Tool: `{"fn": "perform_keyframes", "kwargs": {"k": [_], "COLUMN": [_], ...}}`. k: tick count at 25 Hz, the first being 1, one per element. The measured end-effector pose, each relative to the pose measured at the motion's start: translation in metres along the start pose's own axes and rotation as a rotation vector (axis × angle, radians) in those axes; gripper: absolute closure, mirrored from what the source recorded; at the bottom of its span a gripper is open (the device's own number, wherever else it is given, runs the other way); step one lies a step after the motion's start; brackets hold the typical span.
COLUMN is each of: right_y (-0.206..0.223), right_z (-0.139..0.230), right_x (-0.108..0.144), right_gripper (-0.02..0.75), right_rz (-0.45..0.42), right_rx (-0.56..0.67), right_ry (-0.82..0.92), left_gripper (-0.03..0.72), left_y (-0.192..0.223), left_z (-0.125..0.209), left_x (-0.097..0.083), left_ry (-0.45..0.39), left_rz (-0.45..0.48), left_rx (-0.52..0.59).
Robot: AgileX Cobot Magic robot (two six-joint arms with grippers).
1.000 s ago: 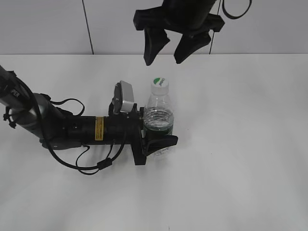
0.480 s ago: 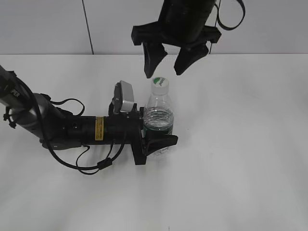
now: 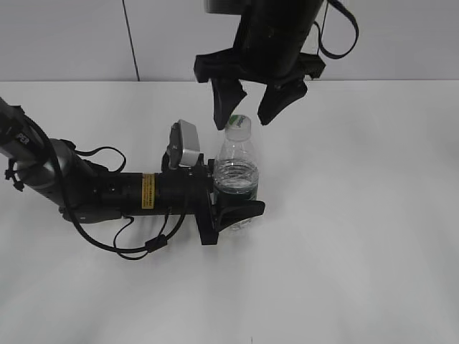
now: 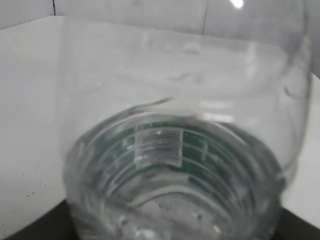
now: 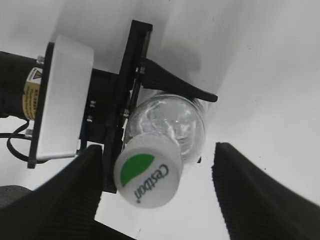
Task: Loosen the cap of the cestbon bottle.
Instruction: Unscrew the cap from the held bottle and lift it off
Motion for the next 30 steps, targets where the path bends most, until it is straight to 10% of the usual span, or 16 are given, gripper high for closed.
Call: {"fn": "perform_keyframes", "kwargs": {"k": [30], "right_y": [0.0113], "right_z": [0.0037], "right_x": [0.006], "right_gripper": [0.429], "right_rz": [0.022], "right_rx": [0.028], "right_ry": [-0.154], "left_gripper": [0.278], "left_y": [0.0], "left_z": [0.0002], "left_x": [0.0003], "left_ry": [0.0], "left_rz": [-0.002], "left_rx": [0.001]}}
Point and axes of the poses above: a point on each arm's last joint axis where the gripper is mounted, y pointing out along that axis toward the gripper, x along the wrist's bending axis when the last joint is at zero, z = x × y, the point moved 9 cm from there along y, pointing out along that axis toward the gripper, and after that the axes turned 2 degrees about -y, right-handed, at the moved point
